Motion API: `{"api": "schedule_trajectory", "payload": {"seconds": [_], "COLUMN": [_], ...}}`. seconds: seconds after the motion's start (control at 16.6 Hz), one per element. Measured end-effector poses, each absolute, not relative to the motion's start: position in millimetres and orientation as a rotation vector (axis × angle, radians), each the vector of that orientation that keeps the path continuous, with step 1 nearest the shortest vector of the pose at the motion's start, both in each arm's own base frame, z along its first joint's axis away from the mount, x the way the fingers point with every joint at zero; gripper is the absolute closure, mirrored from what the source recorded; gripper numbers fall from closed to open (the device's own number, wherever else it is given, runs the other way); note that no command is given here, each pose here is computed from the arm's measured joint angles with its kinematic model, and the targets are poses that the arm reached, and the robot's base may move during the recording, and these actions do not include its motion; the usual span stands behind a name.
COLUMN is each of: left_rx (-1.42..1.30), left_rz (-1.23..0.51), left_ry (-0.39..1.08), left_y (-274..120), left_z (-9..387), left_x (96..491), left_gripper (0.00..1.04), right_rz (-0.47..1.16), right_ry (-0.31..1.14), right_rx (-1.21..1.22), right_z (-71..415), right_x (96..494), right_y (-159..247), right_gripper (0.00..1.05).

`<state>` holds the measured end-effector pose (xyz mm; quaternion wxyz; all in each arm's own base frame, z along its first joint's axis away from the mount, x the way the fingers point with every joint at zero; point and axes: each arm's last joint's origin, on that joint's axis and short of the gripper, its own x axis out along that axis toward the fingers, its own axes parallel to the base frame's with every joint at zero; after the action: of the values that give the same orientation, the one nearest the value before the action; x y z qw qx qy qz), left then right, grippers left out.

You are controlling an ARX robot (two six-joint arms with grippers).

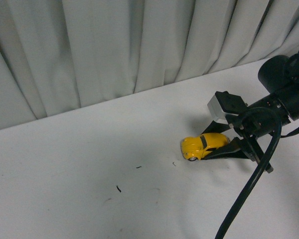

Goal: Wind up and store yellow beetle toy

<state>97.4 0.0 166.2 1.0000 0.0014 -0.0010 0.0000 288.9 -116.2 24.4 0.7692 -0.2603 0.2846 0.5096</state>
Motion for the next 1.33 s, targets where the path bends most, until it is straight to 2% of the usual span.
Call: {"api": "schedule_trajectory", "payload": {"seconds": [0.42,0.72,0.79,0.97,1.09,1.33], "left_rx": [0.003,0.003,0.003,0.003,0.003,0.003], "left_rz": [0.000,0.000,0.000,0.000,0.000,0.000], "left_ry": [-0.002,-0.002,-0.002,-0.002,-0.002,-0.002], "left_y": [0,0,0,0,0,0], "left_z": [166,166,166,166,166,166], "left_x": [97,97,97,97,97,97], "left_gripper": [0.07,0.07,0.07,0.07,0.07,0.07], "right_rz": [1.043,1.039,1.040,1.053,1.056,1.062], "right_ry": [0.654,0.658,0.651,0.652,0.653,0.652], "right_rx": [-0.526,-0.549,-0.562,-0.575,-0.568,-0.572], "right_z": [28,30,31,30,30,30], "right_x": [267,267,269,270,271,272], "right_y": [-131,-130,-129,-124,-122,-120], "right_gripper": [0.62,0.62,0.55,0.21,0.07,0.07]}}
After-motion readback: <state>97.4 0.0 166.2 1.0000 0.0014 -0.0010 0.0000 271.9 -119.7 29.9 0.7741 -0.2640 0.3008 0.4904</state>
